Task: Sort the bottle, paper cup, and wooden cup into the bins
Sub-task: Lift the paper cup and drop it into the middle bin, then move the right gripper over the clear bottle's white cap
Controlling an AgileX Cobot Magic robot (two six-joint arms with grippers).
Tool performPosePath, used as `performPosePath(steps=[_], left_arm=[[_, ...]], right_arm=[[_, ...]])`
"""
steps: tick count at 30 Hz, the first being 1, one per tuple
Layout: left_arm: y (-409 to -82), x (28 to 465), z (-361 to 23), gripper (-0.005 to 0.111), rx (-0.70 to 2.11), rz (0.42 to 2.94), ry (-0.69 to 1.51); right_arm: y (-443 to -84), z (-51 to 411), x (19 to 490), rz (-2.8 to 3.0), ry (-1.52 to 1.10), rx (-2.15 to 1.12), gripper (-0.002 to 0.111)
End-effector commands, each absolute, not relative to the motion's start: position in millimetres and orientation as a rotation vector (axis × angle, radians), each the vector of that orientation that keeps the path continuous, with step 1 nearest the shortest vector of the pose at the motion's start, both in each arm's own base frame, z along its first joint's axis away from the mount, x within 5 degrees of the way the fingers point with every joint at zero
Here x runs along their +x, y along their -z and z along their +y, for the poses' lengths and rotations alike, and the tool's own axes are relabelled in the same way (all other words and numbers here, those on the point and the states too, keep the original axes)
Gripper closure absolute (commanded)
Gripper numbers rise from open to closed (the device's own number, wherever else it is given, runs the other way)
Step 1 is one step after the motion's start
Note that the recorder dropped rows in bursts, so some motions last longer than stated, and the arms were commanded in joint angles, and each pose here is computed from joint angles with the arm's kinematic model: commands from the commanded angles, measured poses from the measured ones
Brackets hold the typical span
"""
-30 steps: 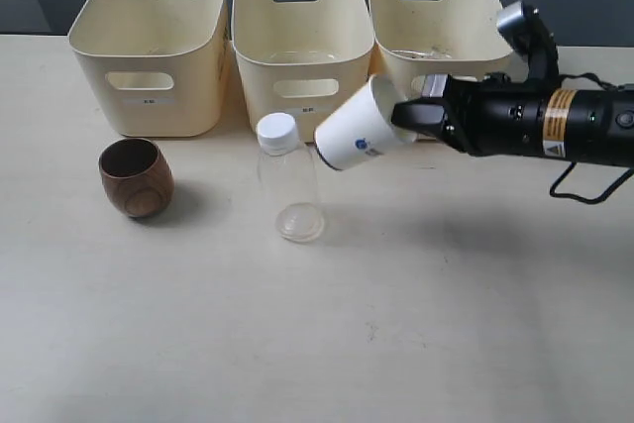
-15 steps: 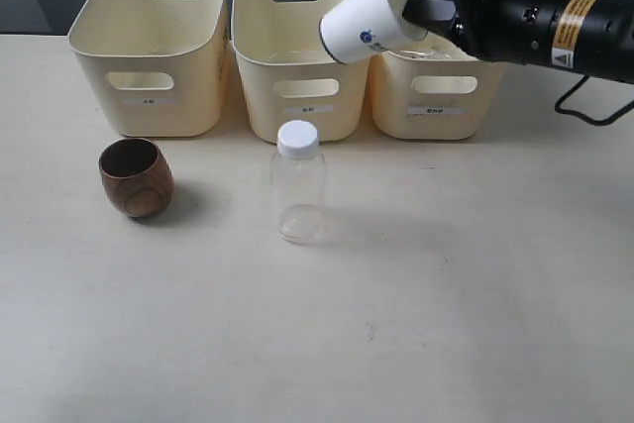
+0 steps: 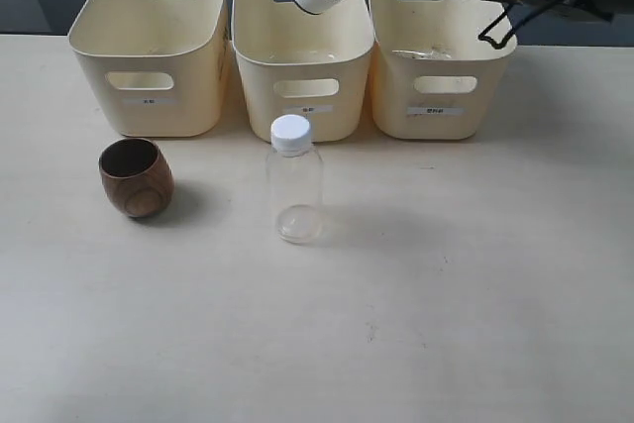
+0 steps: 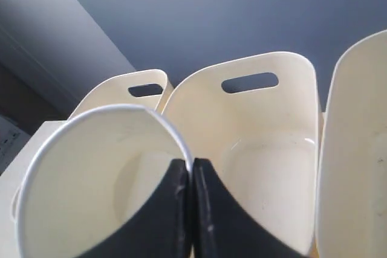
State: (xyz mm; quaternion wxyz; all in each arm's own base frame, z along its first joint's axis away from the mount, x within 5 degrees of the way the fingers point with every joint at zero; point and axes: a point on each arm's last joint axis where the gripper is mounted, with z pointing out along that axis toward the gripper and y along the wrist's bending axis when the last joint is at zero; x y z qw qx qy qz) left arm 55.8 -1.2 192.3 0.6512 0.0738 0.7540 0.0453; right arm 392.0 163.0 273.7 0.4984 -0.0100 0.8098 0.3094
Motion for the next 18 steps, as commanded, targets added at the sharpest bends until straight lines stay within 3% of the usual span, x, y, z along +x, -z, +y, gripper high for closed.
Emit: performPosePath(steps=[1, 10, 12, 15, 16, 18], left_arm=[[-192.2, 55.5, -1.4, 0.107, 0.167, 1.708, -0.097], [-192.2, 55.5, -1.4, 0.107, 0.167, 1.708, -0.097], [-192.2, 55.5, -1.4, 0.107, 0.167, 1.708, -0.097], [-192.2, 55.5, -1.4, 0.107, 0.167, 1.708, -0.097], [-192.2, 55.5, -1.4, 0.107, 0.167, 1.708, -0.097], [-192.2, 55.5, -1.4, 0.107, 0.167, 1.708, -0.097]], right_arm=[[-262.4, 168.8, 414.4, 1.970, -0.717, -0.013, 0.109], [-242.1, 179.8, 441.4, 1.952, -0.633, -0.160, 0.108], [-240.7, 179.9, 441.8, 1.955, -0.633, -0.160, 0.095], [-240.7, 179.9, 441.8, 1.955, -0.633, -0.160, 0.060], [-240.7, 179.9, 441.8, 1.955, -0.633, -0.160, 0.053], [-240.7, 179.9, 441.8, 1.955, -0.633, -0.160, 0.054]])
